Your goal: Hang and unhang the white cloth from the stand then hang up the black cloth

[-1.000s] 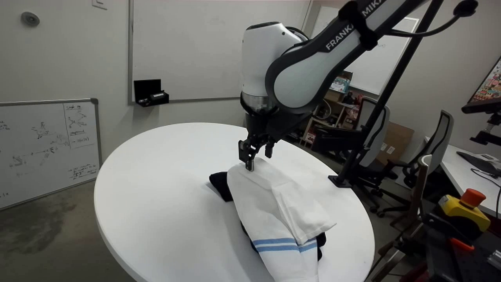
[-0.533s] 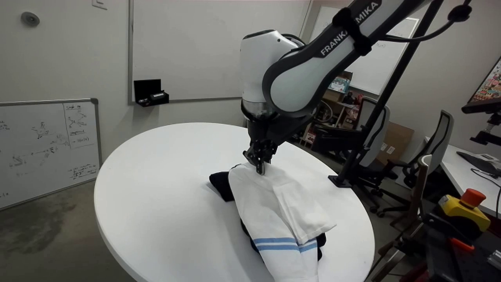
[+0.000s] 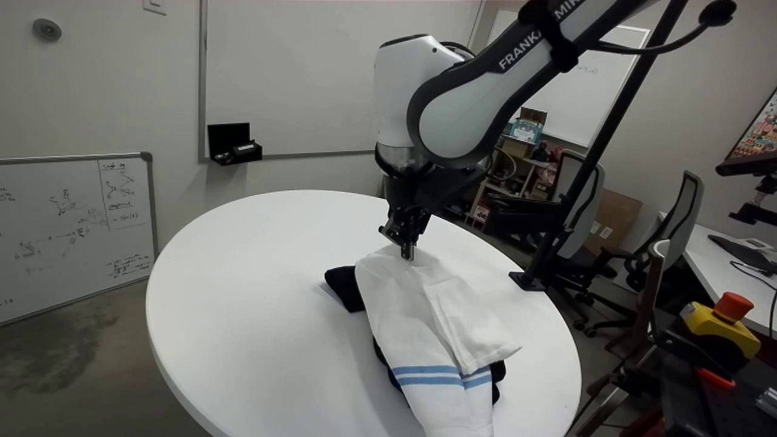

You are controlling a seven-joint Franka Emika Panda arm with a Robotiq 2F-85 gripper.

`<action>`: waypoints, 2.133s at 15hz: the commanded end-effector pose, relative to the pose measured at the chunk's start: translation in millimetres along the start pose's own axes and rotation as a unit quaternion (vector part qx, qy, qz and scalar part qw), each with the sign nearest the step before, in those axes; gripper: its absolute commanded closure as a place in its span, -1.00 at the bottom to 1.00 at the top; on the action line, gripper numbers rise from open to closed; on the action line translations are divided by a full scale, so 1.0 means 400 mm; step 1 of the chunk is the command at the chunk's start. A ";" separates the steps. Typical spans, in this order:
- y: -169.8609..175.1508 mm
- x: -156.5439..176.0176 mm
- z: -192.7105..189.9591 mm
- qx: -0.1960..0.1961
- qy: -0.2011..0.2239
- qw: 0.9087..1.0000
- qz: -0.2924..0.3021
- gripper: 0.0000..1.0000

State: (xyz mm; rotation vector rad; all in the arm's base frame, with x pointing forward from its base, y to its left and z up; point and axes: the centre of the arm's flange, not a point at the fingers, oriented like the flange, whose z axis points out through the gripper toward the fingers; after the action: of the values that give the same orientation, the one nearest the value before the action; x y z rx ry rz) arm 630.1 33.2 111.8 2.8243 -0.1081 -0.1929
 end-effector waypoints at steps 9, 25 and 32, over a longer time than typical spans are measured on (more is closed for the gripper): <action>0.213 -0.237 -0.367 0.093 0.046 0.992 -0.076 0.99; 0.565 -0.597 -0.726 0.117 0.130 0.976 -0.127 0.99; 0.707 -0.698 -0.715 0.145 0.087 0.980 -0.102 0.99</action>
State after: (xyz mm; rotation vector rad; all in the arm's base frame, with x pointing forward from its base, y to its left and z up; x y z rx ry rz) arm 402.1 -105.7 496.6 3.0984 0.2213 0.0820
